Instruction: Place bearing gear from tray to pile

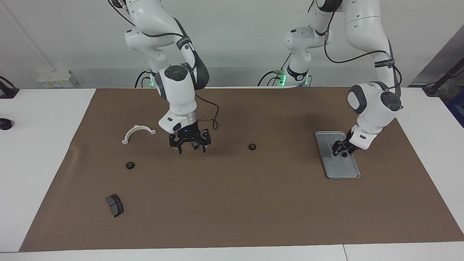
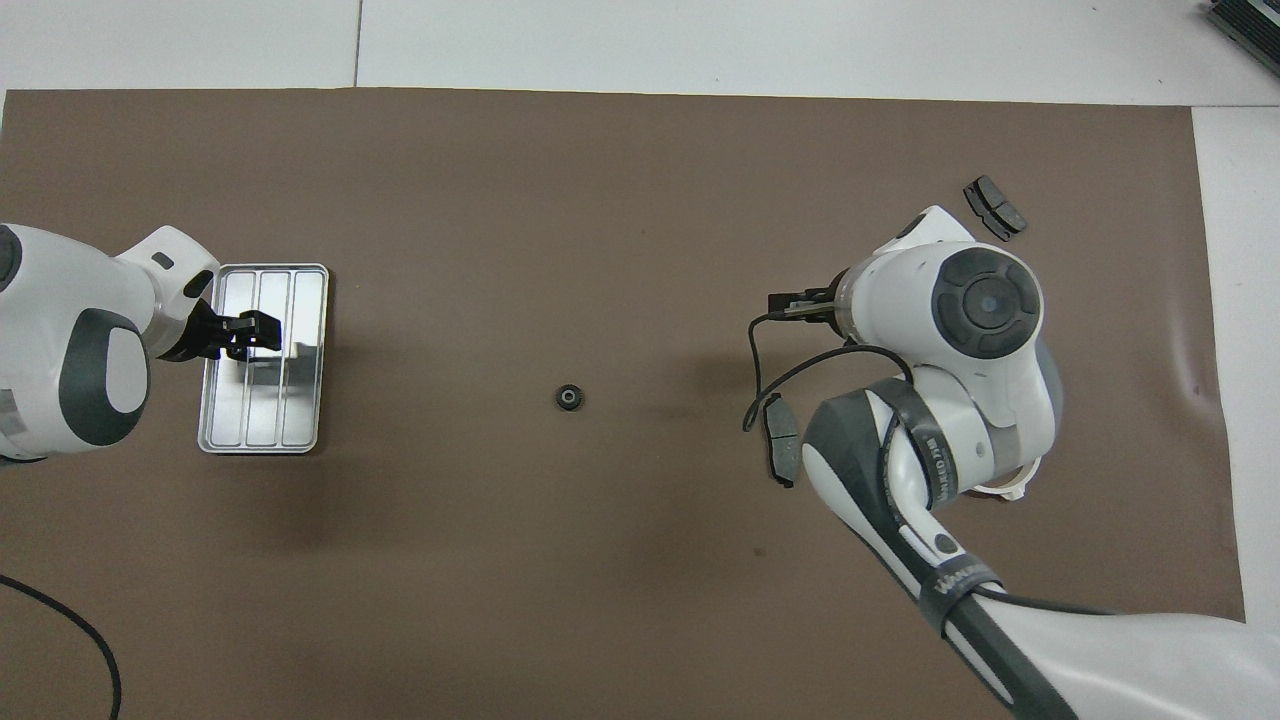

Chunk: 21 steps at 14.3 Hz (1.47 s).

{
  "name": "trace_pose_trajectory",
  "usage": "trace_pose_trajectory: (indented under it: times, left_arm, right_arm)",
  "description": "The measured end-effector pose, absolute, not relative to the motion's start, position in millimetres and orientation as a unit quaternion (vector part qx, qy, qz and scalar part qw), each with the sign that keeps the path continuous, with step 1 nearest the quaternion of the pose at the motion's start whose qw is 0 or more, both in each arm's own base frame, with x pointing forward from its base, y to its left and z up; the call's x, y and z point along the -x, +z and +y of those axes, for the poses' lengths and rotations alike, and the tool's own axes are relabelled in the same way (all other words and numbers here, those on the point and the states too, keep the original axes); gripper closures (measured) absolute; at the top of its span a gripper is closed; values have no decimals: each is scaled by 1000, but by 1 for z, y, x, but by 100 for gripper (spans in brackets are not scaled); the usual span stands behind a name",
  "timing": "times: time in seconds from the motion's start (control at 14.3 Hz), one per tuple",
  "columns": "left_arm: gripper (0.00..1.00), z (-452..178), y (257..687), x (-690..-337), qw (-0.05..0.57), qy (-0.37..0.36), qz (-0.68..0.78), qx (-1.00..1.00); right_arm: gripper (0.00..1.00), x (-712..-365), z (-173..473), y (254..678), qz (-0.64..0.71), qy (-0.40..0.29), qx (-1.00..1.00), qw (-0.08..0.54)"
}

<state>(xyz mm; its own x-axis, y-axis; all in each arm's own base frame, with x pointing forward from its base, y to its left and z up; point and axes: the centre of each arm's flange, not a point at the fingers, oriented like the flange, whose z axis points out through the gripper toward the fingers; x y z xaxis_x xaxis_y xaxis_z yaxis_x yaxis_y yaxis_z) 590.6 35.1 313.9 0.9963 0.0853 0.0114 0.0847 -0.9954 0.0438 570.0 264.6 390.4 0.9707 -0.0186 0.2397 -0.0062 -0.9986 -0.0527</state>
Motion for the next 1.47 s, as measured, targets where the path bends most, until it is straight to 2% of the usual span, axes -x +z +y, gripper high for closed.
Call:
trace_pose_trajectory:
  times: [0.21, 0.35, 0.42, 0.49, 0.63, 0.91, 1.12, 1.33, 1.4, 1.47]
  left_arm:
    - [34, 43, 301, -582, 21, 9, 47, -999]
    - [47, 50, 299, -579, 20, 13, 45, -999]
    - [47, 52, 299, -579, 20, 13, 45, -999]
    - [54, 54, 300, -579, 20, 15, 46, -999]
    - [77, 55, 301, -579, 19, 16, 45, -999]
    - [77, 52, 303, -581, 20, 19, 41, -999]
    - [77, 47, 317, -591, 21, 27, 36, -999]
    - [77, 25, 347, -608, 23, 26, 16, -999]
    - [77, 11, 355, -612, 24, 26, 9, -999]
    - [77, -3, 358, -613, 25, 25, 6, -999]
  right_arm:
    - [0, -558, 327, 390, 23, -117, 992, 41]
    - [0, -552, 363, 383, 32, -104, 993, 42]
    - [0, -550, 384, 376, 34, -96, 994, 41]
    - [0, -548, 404, 368, 34, -91, 995, 40]
    - [0, -544, 434, 350, 37, -88, 995, 37]
    - [0, -526, 477, 318, 26, -83, 996, 28]
    - [11, -520, 484, 311, 16, -84, 996, 21]
    - [17, -518, 483, 304, 15, -80, 997, 16]
    - [27, -517, 483, 301, 14, -78, 997, 14]
    - [30, -516, 482, 298, 14, -77, 997, 14]
